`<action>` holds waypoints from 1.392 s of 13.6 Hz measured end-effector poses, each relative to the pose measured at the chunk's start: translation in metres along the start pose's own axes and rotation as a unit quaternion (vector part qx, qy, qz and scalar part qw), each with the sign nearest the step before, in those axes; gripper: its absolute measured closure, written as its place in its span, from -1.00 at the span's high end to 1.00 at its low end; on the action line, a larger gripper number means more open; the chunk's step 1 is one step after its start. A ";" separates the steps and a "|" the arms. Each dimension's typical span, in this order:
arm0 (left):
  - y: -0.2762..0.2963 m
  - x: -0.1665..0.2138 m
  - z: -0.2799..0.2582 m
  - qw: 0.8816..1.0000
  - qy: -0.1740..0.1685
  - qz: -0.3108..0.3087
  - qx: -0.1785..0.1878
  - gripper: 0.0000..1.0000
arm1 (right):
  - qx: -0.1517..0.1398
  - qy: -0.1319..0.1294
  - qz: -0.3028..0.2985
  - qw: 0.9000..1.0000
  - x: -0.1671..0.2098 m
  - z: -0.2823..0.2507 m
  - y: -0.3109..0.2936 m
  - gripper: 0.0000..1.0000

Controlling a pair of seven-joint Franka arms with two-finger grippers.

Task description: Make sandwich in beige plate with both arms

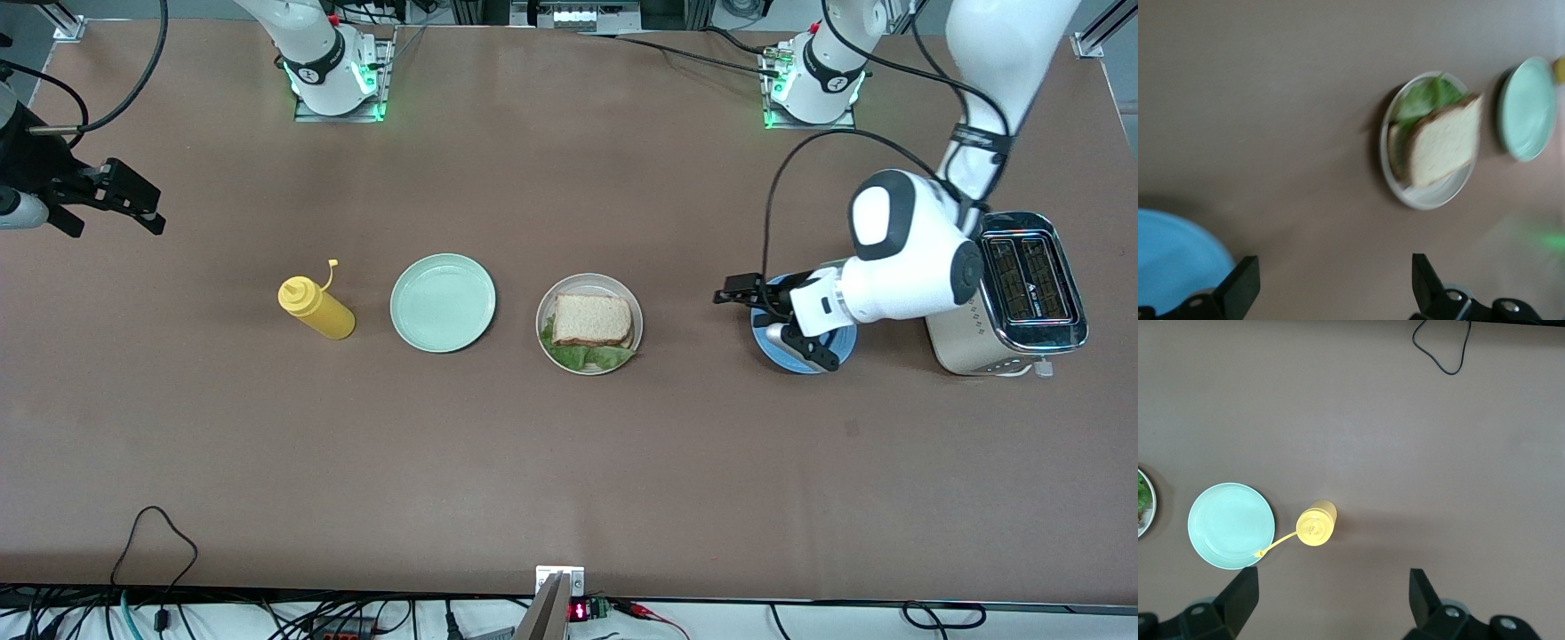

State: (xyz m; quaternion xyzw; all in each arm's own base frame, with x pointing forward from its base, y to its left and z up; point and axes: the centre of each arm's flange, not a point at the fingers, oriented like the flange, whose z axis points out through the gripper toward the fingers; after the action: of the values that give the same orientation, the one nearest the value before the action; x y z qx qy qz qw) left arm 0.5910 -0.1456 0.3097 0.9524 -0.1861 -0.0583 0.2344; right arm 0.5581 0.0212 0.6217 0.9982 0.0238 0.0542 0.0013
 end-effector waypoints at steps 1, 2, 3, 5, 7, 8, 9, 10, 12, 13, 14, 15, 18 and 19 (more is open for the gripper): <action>-0.009 -0.004 -0.006 0.999 -0.026 0.019 0.033 1.00 | 0.000 0.000 0.000 1.000 0.000 0.000 0.000 1.00; -0.018 -0.008 -0.012 0.996 -0.050 0.033 0.061 1.00 | 0.000 0.000 0.000 1.000 0.000 0.000 0.000 1.00; -0.027 -0.013 -0.018 0.993 -0.077 0.041 0.082 1.00 | 0.000 0.000 0.000 1.000 0.000 0.000 0.000 1.00; -0.038 -0.021 -0.039 0.982 -0.140 0.048 0.119 1.00 | 0.000 0.000 0.000 1.000 0.000 0.000 0.000 1.00; -0.038 -0.026 -0.073 0.968 -0.197 0.035 0.150 1.00 | 0.000 0.000 -0.001 1.000 0.000 0.000 -0.001 1.00; -0.032 -0.029 -0.091 0.963 -0.219 0.020 0.156 1.00 | 0.000 0.000 -0.001 1.000 0.000 0.000 -0.001 1.00; -0.024 -0.030 -0.108 0.959 -0.234 0.007 0.159 1.00 | 0.000 -0.001 -0.001 1.000 0.000 0.000 -0.001 1.00; -0.015 -0.031 -0.123 0.957 -0.243 -0.005 0.161 1.00 | 0.000 -0.001 -0.001 1.000 0.000 0.000 -0.001 1.00; 0.005 -0.030 -0.148 0.955 -0.240 -0.019 0.171 1.00 | 0.000 -0.001 -0.001 1.000 0.000 0.000 -0.001 1.00; 0.016 -0.028 -0.161 0.956 -0.228 -0.023 0.182 1.00 | 0.000 -0.001 -0.001 1.000 0.000 0.000 -0.001 1.00; 0.026 -0.029 -0.177 0.957 -0.210 -0.029 0.196 1.00 | 0.000 -0.001 -0.001 1.000 0.000 0.000 -0.001 1.00; 0.034 -0.032 -0.199 0.959 -0.183 -0.039 0.211 1.00 | 0.000 -0.001 -0.001 1.000 0.000 0.000 -0.001 1.00; 0.038 -0.064 -0.283 0.970 -0.067 -0.079 0.219 1.00 | 0.000 -0.001 0.000 1.000 0.000 0.000 0.000 1.00; 0.039 -0.093 -0.318 0.969 -0.015 -0.095 0.228 1.00 | 0.000 -0.001 0.000 1.000 0.000 0.000 0.000 1.00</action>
State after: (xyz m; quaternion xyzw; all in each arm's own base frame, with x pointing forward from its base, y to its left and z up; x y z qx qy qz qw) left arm 0.5554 -0.0069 0.6108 0.9930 -0.1069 -0.0510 0.0019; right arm 0.5581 0.0210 0.6218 0.9983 0.0235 0.0534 0.0012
